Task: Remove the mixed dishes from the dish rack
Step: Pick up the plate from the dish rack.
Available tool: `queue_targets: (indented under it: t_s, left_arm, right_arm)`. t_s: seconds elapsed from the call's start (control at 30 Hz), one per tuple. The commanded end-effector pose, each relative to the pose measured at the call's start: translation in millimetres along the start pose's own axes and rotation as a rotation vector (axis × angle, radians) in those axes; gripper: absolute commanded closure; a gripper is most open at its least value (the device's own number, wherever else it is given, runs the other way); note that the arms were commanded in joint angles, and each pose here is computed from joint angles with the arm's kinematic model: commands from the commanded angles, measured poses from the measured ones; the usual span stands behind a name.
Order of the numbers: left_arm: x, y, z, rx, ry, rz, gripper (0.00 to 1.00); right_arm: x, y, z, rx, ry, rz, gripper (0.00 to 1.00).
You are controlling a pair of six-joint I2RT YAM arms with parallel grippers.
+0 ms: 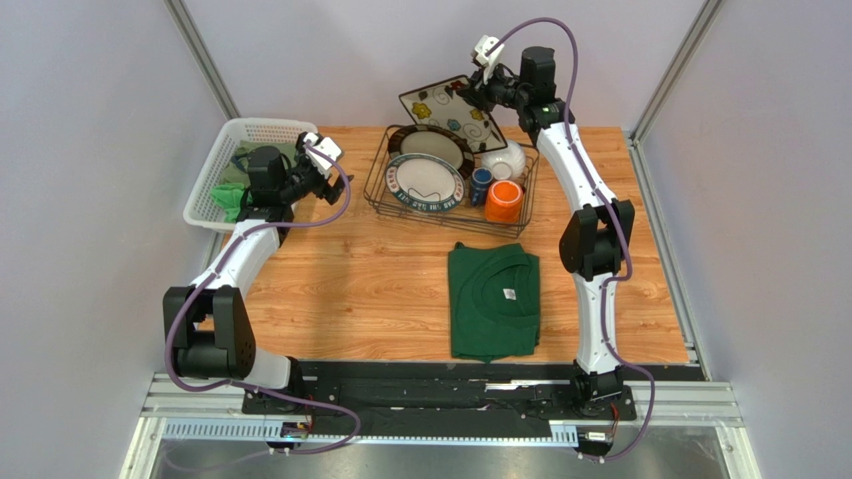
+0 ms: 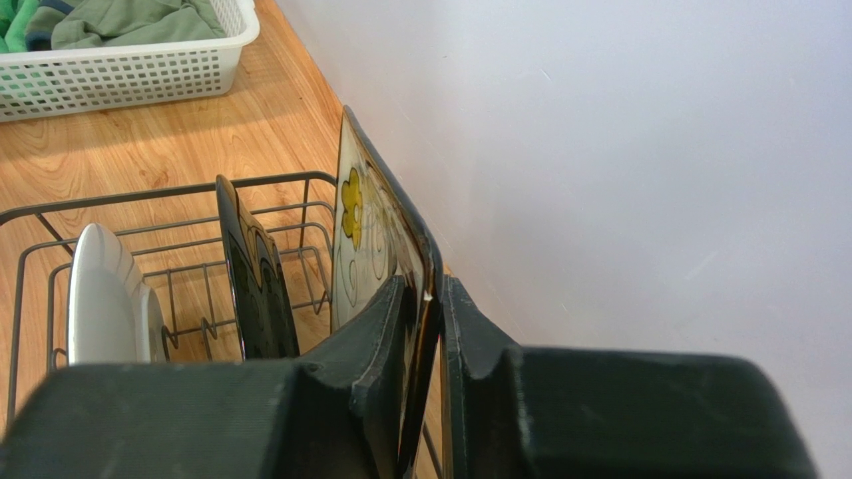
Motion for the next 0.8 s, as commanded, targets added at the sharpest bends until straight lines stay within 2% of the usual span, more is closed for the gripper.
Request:
queue_targets:
  t_s: [0.0, 0.77]
  left_arm:
    - [-5, -18, 4, 0.040, -0.011, -0.059, 0.12]
    - [-10, -28, 3, 0.032, -0.018, -0.085, 0.12]
  right_arm:
    - [-58, -159, -48, -0.340, 0.206, -0.267, 1.00]
    - [-92, -206, -46, -0.363, 0.253, -0.297, 1.00]
Point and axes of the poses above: each gripper's point midway between its finger pads, its own x axis out along the fingers, its own z axis along the line the jaws close on, y = z × x, the point moved 4 cm from there along -x, back along the fingers, and after that the axes turned 9 degrees about -x, right-handed, at the moved point
